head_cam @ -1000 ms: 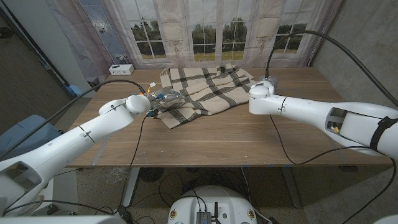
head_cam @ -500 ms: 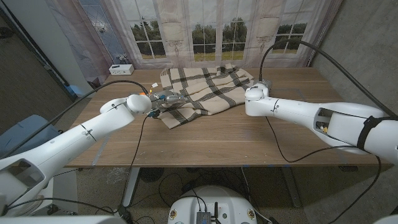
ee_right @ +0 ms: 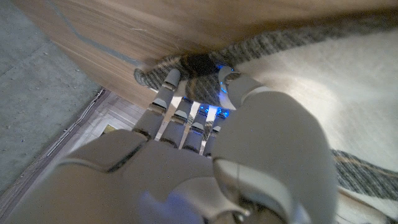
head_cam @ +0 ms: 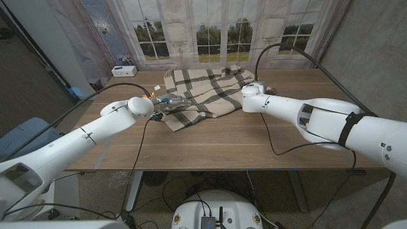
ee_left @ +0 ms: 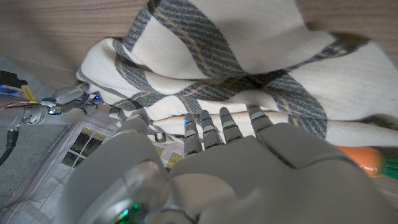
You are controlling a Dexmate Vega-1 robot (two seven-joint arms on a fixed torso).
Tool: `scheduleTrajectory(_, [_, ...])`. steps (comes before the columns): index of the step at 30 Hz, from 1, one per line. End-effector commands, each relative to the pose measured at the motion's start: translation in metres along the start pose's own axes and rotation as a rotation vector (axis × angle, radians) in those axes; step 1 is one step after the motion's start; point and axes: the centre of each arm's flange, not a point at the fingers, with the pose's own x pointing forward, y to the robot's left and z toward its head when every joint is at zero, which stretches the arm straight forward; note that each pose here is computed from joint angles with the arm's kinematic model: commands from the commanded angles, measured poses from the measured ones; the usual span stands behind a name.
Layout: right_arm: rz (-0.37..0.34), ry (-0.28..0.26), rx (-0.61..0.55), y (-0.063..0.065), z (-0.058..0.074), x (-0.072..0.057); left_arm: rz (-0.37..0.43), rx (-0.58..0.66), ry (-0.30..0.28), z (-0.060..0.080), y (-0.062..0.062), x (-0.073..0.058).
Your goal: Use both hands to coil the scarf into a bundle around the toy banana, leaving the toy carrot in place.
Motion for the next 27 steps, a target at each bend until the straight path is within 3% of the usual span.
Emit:
scheduleTrajectory(1, [-0.033, 0.152, -0.007, 0.023, -0.041, 0.016, -0.014, -0.002, 0.002, -0.002, 0.002, 0.001])
scheduleTrajectory(5, [-0.13, 0.139, -0.002, 0.025, -0.047, 0.008, -0.018, 0.002, -0.003, 0.0, 0.003, 0.003])
scheduleTrajectory(10, [-0.304, 0.104, 0.01, 0.026, -0.052, -0.007, -0.028, 0.007, -0.012, 0.002, 0.004, 0.007])
scheduleTrajectory(17, [-0.495, 0.003, -0.001, 0.019, -0.052, -0.024, -0.039, 0.01, -0.02, 0.004, 0.003, 0.01])
scheduleTrajectory(21, [-0.562, -0.069, -0.012, 0.012, -0.047, -0.032, -0.04, 0.008, -0.018, 0.004, 0.003, 0.011])
scheduleTrajectory(27, [-0.638, -0.176, -0.037, 0.001, -0.027, -0.044, -0.043, 0.009, -0.017, 0.003, 0.003, 0.011])
